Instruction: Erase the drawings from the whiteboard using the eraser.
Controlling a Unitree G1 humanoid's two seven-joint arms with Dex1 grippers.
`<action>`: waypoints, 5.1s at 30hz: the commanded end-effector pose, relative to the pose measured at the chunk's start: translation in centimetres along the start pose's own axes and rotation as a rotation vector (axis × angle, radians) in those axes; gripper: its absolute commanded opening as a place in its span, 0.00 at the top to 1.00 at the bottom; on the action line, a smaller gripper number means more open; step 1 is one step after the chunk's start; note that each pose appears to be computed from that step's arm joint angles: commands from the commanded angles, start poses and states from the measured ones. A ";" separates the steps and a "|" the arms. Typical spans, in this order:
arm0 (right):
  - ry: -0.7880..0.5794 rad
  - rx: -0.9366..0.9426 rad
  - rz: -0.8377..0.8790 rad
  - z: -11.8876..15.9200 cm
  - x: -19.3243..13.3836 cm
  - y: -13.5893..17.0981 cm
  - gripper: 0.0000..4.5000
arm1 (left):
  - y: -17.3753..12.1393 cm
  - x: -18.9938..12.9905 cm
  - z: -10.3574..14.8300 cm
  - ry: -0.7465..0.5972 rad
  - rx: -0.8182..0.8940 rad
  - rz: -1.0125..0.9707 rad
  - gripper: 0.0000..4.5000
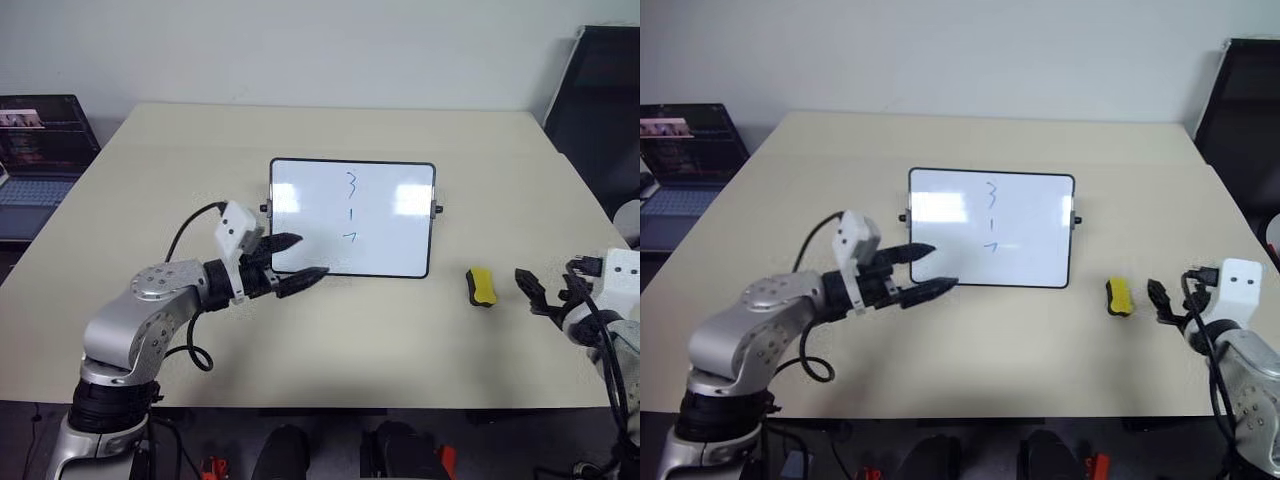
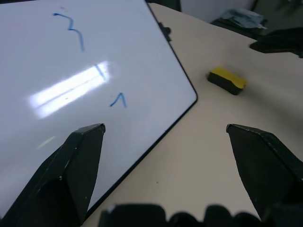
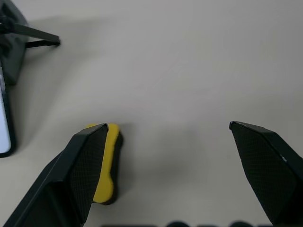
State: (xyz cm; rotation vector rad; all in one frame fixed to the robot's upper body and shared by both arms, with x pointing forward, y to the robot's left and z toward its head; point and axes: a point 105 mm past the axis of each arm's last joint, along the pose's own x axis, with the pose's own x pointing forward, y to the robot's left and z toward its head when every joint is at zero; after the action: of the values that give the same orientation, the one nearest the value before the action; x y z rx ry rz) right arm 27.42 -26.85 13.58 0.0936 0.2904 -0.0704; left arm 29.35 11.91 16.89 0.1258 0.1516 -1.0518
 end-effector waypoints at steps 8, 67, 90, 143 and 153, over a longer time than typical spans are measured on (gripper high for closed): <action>0.065 0.007 0.115 -0.4 0.7 4.2 0.00 | -1.4 -0.4 -1.2 0.055 0.193 -0.275 0.01; 0.130 0.030 0.030 -3.1 5.1 3.9 0.75 | -1.5 1.6 0.1 -0.025 0.351 -0.256 0.00; -0.342 -0.210 0.323 11.4 6.1 14.8 0.75 | 2.7 2.1 -2.5 -0.013 0.224 0.340 0.00; -0.364 -0.457 0.588 10.4 11.6 26.1 0.75 | 3.9 0.0 -1.6 -0.066 0.264 0.627 0.00; -0.244 -0.446 0.633 6.5 11.1 25.7 0.75 | 4.2 -0.8 -1.7 -0.060 0.263 0.658 0.00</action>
State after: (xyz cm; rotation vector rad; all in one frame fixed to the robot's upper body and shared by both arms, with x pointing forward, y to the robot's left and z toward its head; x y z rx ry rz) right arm 42.23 -2.27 18.85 -0.2666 0.0019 0.6072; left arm 32.81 14.48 13.74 0.3318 -0.0185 -0.4415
